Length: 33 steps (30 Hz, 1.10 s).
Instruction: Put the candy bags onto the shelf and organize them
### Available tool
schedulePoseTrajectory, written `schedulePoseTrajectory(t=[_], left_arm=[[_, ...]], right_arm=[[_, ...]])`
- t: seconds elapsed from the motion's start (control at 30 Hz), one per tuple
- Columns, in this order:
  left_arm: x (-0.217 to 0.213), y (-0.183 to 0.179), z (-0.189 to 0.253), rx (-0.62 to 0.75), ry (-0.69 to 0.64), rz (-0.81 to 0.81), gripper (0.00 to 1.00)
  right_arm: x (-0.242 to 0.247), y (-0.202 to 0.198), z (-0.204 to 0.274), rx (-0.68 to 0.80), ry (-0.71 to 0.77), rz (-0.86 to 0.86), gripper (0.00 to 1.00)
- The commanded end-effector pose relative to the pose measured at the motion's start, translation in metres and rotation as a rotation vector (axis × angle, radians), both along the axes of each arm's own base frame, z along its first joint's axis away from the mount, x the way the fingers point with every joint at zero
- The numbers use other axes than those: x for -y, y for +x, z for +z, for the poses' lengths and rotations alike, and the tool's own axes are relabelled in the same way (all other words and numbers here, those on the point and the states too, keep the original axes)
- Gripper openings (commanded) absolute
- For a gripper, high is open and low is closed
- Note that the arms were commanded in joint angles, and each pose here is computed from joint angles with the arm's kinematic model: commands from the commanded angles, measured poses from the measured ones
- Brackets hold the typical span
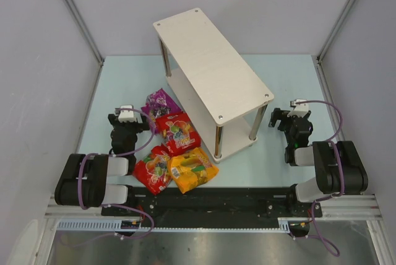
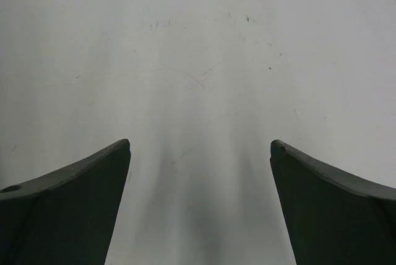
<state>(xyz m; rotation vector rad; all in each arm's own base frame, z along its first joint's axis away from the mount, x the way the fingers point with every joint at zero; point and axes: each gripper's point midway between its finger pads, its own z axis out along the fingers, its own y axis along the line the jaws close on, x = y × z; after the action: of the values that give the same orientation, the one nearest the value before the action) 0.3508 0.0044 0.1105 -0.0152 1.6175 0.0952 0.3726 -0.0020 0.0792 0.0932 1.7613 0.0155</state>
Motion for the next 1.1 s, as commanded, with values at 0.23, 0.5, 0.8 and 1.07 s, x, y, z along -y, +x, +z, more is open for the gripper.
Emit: schedulePoseTrajectory(t=[0.23, 0.5, 0.8, 1.07], left_arm=[[0.009, 0.009, 0.020, 0.066, -0.005, -0.040, 1.00], [-0.028, -0.010, 0.080, 0.154, -0.169, 0.205, 1.00], [-0.016, -0.003, 0.143, 0.126, -0.301, 0.178, 1.00], [0.013, -0.003, 0.159, 0.048, -0.389, 0.045, 1.00]], right_arm=[[0.000, 0.011, 0.022, 0.074, 0.011, 0.000, 1.00], [0.026, 0.015, 0.106, 0.178, 0.098, -0.185, 1.00], [0.012, 0.002, 0.237, 0.334, 0.239, -0.137, 1.00], [-0.031, -0.018, 0.319, 0.385, 0.294, 0.117, 1.00]])
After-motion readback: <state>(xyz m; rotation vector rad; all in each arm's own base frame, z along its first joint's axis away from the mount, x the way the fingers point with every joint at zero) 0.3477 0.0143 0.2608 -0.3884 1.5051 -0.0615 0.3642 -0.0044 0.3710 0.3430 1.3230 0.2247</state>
